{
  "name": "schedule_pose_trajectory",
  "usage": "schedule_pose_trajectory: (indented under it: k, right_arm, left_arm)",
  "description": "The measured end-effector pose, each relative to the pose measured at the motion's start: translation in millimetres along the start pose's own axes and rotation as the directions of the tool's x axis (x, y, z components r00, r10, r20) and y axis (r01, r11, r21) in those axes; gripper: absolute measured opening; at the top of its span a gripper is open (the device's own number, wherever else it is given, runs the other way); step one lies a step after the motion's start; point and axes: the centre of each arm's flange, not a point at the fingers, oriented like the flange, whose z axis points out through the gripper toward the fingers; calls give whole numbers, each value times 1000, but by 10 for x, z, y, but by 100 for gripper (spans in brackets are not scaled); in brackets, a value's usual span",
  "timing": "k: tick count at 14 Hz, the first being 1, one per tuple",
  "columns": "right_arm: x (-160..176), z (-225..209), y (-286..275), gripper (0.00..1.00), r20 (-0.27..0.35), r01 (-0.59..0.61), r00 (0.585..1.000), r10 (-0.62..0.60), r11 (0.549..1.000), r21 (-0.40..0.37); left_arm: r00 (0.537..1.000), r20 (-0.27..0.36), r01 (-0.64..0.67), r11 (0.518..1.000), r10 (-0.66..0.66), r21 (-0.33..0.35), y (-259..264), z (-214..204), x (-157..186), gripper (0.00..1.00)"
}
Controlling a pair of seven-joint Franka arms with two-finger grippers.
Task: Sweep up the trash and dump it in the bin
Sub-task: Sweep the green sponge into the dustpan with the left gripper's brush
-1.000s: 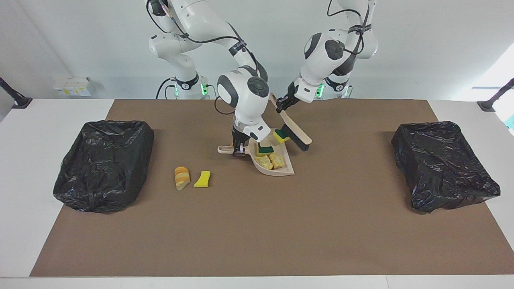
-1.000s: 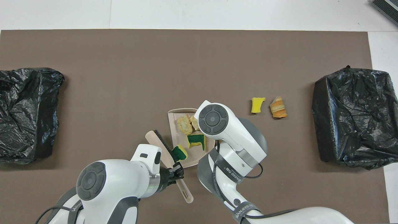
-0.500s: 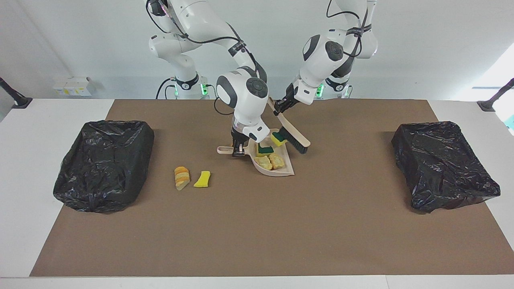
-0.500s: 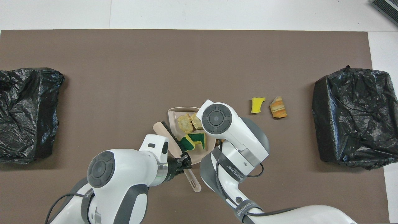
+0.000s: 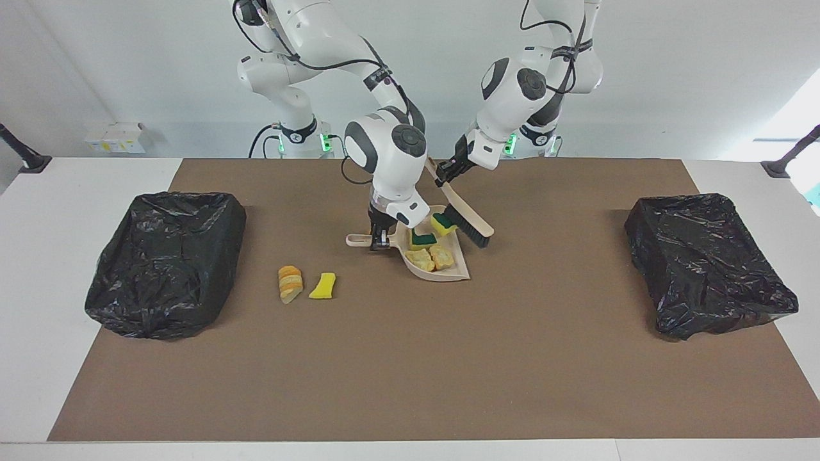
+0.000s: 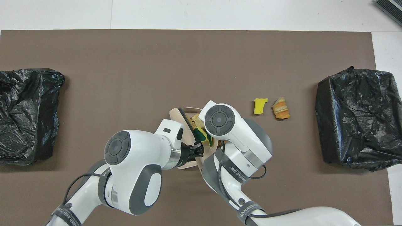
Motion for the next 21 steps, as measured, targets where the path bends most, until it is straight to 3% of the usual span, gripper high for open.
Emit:
schedule_pose_trajectory:
  k: [11,17,21]
  right_arm:
    - [-1,1,-1,31,0,0,1000,0,1000,0]
    - [-1,1,-1,31,0,0,1000,0,1000,0]
    - [-1,-6,1,31,-1,0,1000,0,1000,-1]
  left_arm:
    - [966,-126,-214,972,225,93,91,-325,836,25]
    - [948,-140,-269,954,287,129,289,-502,1089,25]
    - [941,-115,-299,941,319,159,186,-705,1252,25]
